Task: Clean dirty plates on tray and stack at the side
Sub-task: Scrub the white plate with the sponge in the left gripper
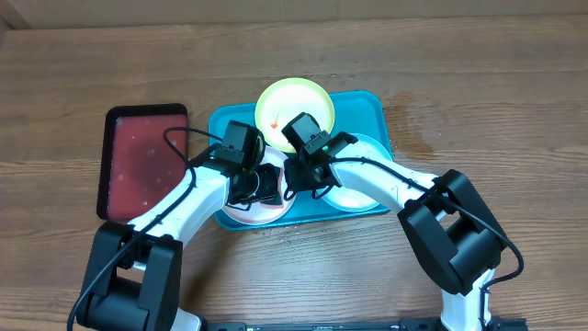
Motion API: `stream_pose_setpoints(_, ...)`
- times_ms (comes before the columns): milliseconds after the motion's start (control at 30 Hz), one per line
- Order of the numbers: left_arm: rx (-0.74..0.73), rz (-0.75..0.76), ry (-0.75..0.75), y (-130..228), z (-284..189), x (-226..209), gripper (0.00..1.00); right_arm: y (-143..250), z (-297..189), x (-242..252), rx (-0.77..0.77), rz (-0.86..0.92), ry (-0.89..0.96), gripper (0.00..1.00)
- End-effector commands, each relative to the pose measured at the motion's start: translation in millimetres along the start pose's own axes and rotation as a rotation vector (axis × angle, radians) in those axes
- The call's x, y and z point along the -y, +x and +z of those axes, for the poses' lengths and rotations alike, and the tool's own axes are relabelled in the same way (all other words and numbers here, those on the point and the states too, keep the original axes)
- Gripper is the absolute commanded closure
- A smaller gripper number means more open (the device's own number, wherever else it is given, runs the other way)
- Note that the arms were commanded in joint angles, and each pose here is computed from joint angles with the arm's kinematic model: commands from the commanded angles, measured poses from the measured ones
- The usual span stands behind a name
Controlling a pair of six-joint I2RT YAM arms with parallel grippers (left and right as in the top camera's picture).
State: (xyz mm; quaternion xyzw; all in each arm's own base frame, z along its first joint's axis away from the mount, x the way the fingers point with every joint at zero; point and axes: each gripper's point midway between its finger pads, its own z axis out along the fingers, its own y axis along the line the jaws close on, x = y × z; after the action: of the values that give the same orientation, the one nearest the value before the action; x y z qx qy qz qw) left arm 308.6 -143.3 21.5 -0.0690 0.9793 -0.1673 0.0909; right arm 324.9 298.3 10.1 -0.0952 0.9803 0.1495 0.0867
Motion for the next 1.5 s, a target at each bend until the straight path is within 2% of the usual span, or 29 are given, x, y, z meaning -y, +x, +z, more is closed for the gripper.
stream_pose_setpoints(0,0.019,0.011,-0.091,-0.9,3.2,-17.9,0.77,6.5,5.5,2.9,-0.02,0.003,0.007,0.75)
stream_pose_setpoints(133,0.04,0.011,-0.147,-4.0,2.0,-27.8,0.81,6.6,5.5,3.0,-0.021,0.003,0.007,0.75)
stream_pose_setpoints(167,0.039,0.011,-0.145,-3.8,2.1,-27.6,0.78,6.6,5.5,3.0,-0.021,0.003,0.007,0.75)
stream_pose_setpoints(333,0.021,0.012,-0.084,-1.4,3.4,-16.6,0.51,6.4,5.5,2.8,-0.02,0.003,0.006,0.75)
stream_pose_setpoints(400,0.017,0.014,-0.059,-1.3,3.7,-12.0,0.49,6.3,5.5,2.8,-0.019,0.002,0.006,0.75)
stream_pose_setpoints(467,0.02,0.015,-0.057,-2.1,3.8,-11.5,0.52,6.4,5.5,2.8,-0.02,0.002,0.006,0.75)
stream_pose_setpoints(567,0.028,0.016,-0.053,-4.0,3.8,-10.5,0.64,6.5,5.5,2.9,-0.02,0.003,0.007,0.75)
stream_pose_setpoints(733,0.04,0.019,-0.061,-6.7,3.6,-11.6,0.69,6.6,5.5,3.0,-0.021,0.003,0.007,0.75)
stream_pose_setpoints(800,0.043,0.018,-0.076,-6.9,3.4,-14.5,0.78,6.6,5.5,3.0,-0.021,0.003,0.007,0.75)
stream_pose_setpoints(933,0.031,0.05,-0.09,-3.8,3.5,-17.5,0.89,6.8,5.5,3.1,-0.022,0.003,0.007,0.75)
stream_pose_setpoints(1067,0.04,0.064,-0.21,-3.3,0.2,-39.4,0.95,7.6,5.5,3.5,-0.025,0.003,0.009,0.75)
stream_pose_setpoints(1267,0.085,0.068,-0.473,-7.8,-16.4,-84.0,0.96,7.6,5.5,3.5,-0.025,0.003,0.009,0.75)
stream_pose_setpoints(1467,0.129,0.077,-0.59,-20.9,-34.9,-95.8,0.96,7.1,5.5,3.8,-0.022,0.003,0.011,0.74)
